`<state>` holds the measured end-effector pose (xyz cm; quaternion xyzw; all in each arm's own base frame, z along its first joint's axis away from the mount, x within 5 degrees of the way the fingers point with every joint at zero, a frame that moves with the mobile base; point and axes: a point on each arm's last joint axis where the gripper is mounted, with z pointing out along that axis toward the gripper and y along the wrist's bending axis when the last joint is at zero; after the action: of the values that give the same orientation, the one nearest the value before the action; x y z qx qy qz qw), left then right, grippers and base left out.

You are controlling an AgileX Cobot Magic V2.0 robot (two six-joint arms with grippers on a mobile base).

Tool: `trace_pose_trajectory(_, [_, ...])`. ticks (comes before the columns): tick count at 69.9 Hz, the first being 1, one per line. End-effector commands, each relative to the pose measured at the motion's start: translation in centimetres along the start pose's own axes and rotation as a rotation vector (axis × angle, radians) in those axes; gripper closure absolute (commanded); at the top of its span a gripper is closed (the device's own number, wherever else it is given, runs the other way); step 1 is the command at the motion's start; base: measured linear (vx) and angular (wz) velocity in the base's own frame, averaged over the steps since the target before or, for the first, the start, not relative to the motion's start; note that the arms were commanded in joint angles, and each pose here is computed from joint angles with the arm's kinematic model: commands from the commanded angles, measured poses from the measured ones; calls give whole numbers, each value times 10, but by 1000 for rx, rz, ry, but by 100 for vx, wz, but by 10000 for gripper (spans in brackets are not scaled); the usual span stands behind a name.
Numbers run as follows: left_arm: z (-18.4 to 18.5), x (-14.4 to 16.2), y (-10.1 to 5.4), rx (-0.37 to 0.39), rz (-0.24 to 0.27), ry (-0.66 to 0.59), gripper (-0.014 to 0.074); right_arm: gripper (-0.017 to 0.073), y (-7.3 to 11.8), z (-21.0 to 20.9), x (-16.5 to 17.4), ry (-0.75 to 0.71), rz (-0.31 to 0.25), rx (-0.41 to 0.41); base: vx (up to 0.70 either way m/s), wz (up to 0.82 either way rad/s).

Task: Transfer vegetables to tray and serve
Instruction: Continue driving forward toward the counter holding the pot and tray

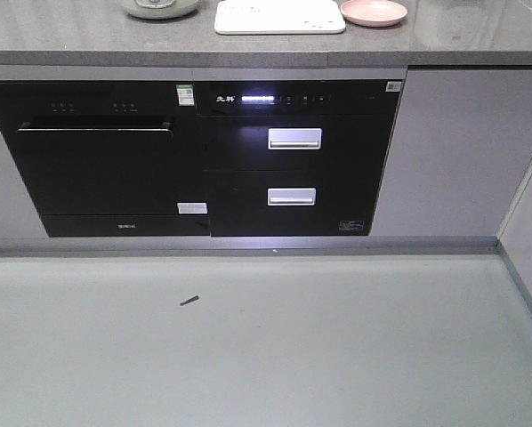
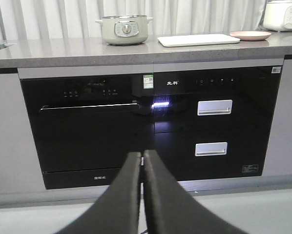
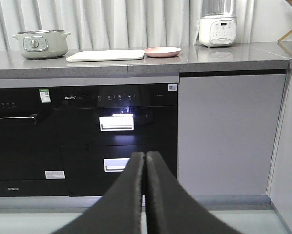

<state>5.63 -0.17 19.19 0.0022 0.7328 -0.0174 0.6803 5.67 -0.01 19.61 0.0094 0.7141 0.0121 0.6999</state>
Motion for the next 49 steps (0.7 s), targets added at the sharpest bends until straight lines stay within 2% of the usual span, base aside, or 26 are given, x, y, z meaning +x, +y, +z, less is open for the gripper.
trace_pose_trajectory(1, [0, 1, 0, 0, -12, -67, 599, 562, 1, 0, -2, -68, -4, -5, 12, -3])
trace_pose_trajectory(49, [0, 1, 0, 0, -12, -67, 599, 562, 1, 0, -2, -68, -4, -5, 11, -4])
